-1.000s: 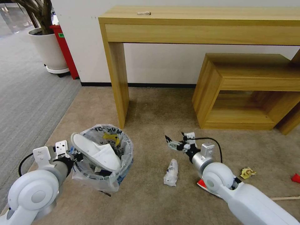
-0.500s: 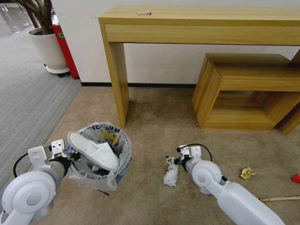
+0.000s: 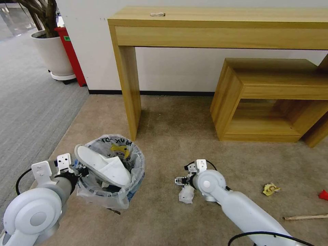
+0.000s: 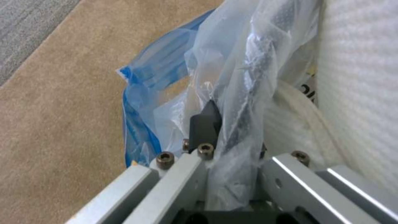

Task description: Pick up the trash bin and place the garbage on the floor into it.

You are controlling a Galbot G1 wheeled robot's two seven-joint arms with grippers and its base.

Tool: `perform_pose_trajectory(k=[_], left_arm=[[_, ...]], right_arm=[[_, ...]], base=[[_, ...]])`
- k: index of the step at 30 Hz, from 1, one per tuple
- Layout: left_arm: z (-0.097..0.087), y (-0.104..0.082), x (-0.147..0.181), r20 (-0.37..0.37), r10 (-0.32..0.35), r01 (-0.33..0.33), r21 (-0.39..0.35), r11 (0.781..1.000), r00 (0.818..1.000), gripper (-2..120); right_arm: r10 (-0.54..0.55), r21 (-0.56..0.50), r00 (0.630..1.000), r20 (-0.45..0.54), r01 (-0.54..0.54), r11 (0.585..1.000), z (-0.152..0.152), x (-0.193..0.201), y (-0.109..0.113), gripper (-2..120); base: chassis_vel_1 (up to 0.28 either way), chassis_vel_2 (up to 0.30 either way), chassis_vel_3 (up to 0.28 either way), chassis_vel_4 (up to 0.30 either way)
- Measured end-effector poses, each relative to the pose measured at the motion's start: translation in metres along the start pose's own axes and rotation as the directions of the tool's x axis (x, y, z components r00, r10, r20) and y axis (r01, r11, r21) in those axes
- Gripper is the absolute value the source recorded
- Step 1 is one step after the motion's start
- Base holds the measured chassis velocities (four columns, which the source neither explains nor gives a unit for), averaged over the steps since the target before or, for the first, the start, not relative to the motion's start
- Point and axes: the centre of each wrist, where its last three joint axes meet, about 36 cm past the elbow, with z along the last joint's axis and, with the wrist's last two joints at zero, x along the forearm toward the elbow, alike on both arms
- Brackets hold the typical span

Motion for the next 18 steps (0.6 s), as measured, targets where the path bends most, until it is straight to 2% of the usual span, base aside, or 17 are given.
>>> perform_pose_trajectory(k=[5,18], left_arm=[[-0.001,0.001,0.000,0.002,-0.001,0.001,-0.002,1.000,1.000,0],[-0.001,0.001,-0.002,0.000,-0.001,0.001,0.001,1.000,1.000,0]], right_arm=[[0.041,0.005,0.999,-0.016,-0.040,0.999,-0.004,-0.027,0.018,100],[0.103,0.028,0.994,-0.023,-0.102,0.994,-0.001,-0.051,0.026,100]], base=[[0.000,0.000,0.000,0.000],[0.000,0.000,0.000,0.000]])
